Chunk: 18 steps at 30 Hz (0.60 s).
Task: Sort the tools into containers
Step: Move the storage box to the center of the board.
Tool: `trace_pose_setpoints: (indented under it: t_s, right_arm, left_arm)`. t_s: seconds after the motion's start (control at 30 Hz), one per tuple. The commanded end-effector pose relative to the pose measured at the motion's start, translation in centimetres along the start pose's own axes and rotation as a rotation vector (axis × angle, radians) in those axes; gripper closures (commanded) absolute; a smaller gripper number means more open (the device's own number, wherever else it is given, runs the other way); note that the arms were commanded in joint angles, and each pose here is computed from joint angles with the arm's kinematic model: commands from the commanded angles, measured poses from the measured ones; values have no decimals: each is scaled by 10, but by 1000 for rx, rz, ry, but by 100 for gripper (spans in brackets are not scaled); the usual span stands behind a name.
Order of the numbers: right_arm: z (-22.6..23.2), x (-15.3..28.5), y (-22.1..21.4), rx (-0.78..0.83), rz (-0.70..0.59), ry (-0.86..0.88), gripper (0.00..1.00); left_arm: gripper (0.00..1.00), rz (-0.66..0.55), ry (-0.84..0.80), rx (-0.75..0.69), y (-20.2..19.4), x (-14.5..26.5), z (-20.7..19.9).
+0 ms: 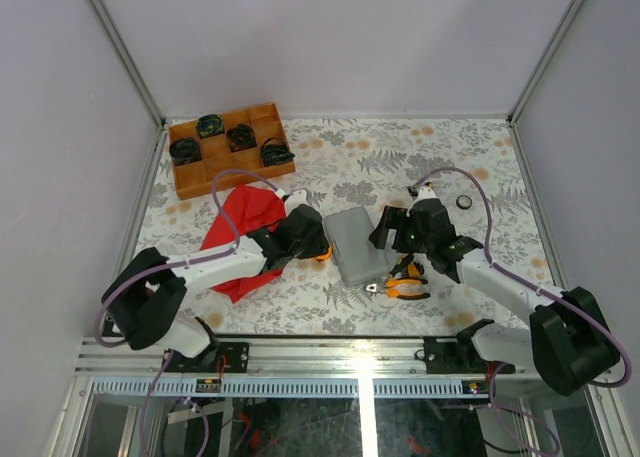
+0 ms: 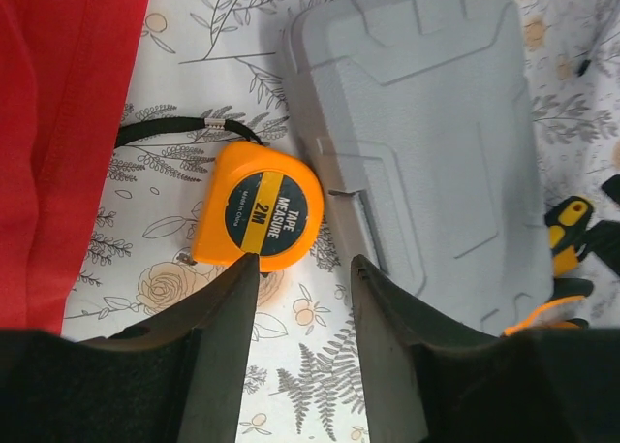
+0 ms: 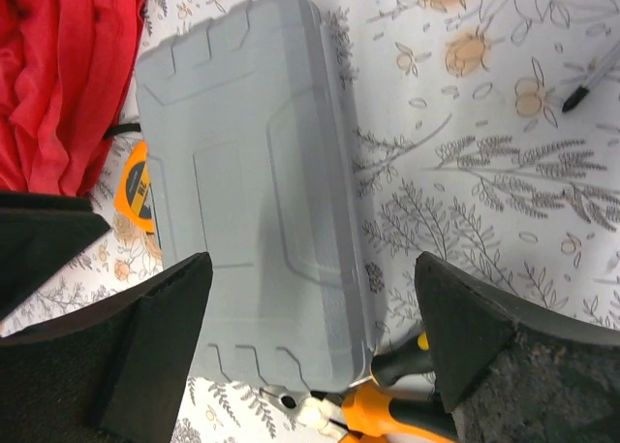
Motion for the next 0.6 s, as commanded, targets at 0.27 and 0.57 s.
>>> trace_pose_setpoints:
  t_s: [0.27, 0.57]
  right_arm:
    - [17, -22, 22, 68, -3, 68, 28]
    - [16, -30, 8, 27, 73, 97, 33]
  left_arm:
    - [64, -30, -51, 1, 13, -21, -21]
    - [64, 6, -83, 5, 9, -35, -24]
Point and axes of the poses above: each gripper's point midway between its finger pads, its own x axis back along the fingers, its own z axis along the line the jaws close on, y = z × x, the point moved 8 cm from there along x, back along the fingers
